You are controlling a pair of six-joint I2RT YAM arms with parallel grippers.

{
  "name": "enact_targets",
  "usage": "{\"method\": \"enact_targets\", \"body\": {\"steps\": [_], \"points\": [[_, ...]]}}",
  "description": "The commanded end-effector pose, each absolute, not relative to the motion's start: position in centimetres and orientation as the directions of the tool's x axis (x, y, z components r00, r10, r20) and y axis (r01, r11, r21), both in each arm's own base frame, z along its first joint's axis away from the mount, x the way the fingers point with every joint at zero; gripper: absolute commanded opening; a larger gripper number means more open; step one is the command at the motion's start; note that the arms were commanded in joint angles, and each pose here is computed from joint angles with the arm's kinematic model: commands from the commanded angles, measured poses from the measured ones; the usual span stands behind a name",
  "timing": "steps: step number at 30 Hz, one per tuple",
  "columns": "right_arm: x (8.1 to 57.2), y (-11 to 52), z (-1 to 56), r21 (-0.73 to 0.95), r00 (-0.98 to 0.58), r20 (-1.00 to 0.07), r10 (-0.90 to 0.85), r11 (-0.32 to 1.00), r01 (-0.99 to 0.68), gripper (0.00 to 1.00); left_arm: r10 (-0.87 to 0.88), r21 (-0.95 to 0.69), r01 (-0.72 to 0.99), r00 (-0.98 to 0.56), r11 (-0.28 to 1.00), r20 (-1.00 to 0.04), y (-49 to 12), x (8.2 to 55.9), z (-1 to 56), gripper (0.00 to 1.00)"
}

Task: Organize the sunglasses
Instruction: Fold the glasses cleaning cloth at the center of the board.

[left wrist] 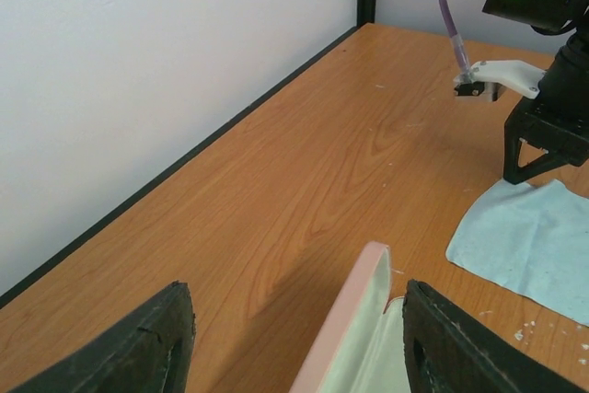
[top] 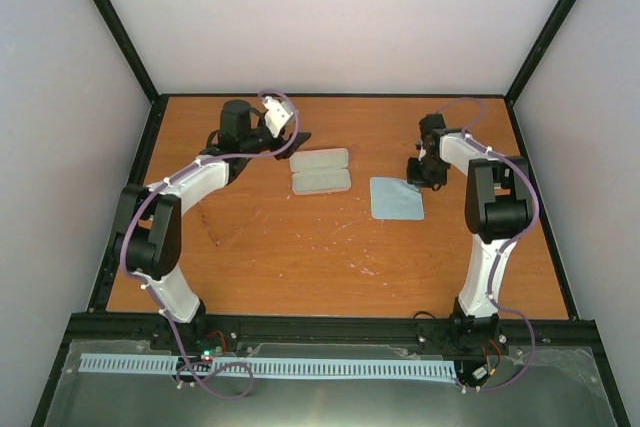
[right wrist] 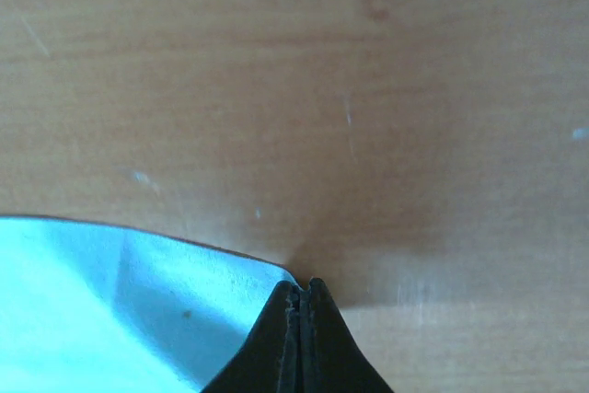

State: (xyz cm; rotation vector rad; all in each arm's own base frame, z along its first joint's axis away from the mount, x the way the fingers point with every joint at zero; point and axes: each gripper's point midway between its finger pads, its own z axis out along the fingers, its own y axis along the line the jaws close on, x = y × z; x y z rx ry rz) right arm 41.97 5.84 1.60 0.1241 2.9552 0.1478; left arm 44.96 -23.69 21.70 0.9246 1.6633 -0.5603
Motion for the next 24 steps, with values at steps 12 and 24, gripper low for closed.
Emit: {"method": "enact_targets", "body": {"steps": [12, 24], "points": [[42.0, 3.4, 6.5, 0.029, -0.915, -0.352, 0.196, 0.980, 0.199, 0.03, 0.306, 0.038, 0.957, -0.054, 0.288, -0.951, -31.8, 41.1, 21.0, 0.61], [42.1, 7.1, 4.9, 0.202, -0.961, -0.210, 0.179, 0.970, 0.136, 0.26, 0.382, 0.032, 0.974, -0.057, 0.225, -0.923, -35.2, 42.5, 17.9, 0.64]]}}
